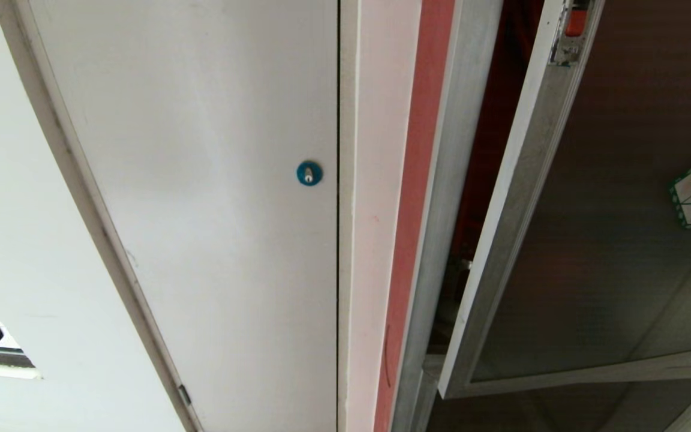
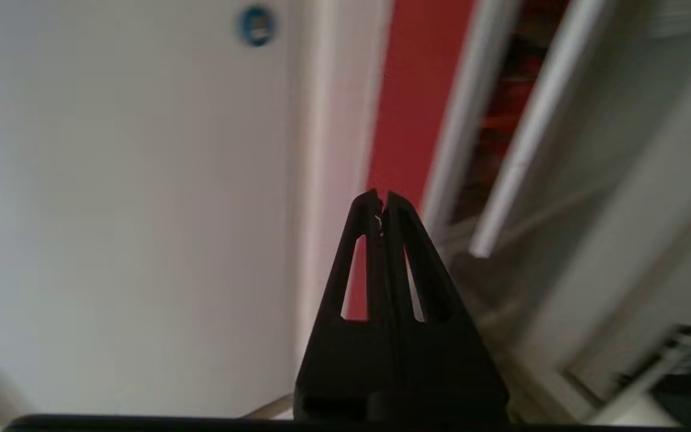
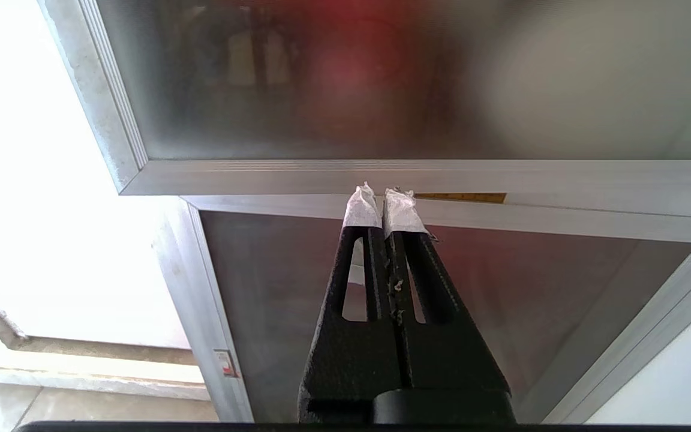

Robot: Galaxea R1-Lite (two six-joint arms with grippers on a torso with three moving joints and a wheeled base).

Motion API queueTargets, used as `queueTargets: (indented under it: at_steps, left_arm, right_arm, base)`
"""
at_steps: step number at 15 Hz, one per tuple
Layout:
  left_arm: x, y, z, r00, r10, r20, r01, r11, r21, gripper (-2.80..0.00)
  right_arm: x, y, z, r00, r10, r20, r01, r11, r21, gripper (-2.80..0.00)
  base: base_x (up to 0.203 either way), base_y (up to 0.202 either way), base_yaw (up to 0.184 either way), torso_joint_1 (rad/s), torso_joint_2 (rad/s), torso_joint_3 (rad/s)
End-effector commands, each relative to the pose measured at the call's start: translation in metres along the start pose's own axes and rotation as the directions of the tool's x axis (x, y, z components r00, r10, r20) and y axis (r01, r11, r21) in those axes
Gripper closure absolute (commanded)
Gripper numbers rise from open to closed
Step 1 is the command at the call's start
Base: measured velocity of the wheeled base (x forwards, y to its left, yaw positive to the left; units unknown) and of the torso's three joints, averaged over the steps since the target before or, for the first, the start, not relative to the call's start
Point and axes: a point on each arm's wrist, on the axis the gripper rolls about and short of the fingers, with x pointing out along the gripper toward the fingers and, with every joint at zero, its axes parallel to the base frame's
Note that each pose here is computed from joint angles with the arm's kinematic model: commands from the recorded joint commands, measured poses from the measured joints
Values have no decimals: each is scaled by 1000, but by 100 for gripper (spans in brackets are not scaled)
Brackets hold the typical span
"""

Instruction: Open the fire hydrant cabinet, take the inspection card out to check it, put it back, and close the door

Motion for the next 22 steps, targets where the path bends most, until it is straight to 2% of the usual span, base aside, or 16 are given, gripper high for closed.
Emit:
queueTargets:
  at_steps: [1,3,5,9,12,15,17,22]
  left_arm:
    - [59,19,18,975,-184,-125,172,980,-97,0]
    - [95,17,23,931,-322,-170,300,943,-142,0]
    - [132,12,23,888,-414,-202,384,907,-172,0]
    - [206,-2,17,828,-522,-208,491,852,-183,0]
    - [243,-19,14,788,-581,-206,553,814,-180,0]
    - [264,-24,12,782,-589,-207,563,808,-172,0]
    - [276,-33,7,764,-609,-215,582,793,-178,0]
    - [304,-56,-19,735,-622,-270,611,780,-134,0]
  right_arm:
    - [0,0,0,1000,1,1,-1,1000,-1,0]
    - [0,0,0,1000,1,0,-1,1000,1,0]
    - [0,0,0,1000,1,2,-1,1000,-1,0]
    - [0,0,0,1000,1,2,-1,1000,-1,0]
    - [0,0,0,1000,1,2,-1,1000,-1,0]
    - [0,0,0,1000,1,1,-1,1000,-1,0]
    - [0,0,0,1000,1,2,-1,1000,-1,0]
    - [0,0,0,1000,1,2,-1,1000,-1,0]
  base:
    - [0,0,0,0,0,0]
    - [0,0,0,0,0,0]
    - [0,0,0,0,0,0]
    - [0,0,0,0,0,0]
    - [0,0,0,0,0,0]
    - [0,0,0,0,0,0]
    - [0,0,0,0,0,0]
    - [0,0,0,0,0,0]
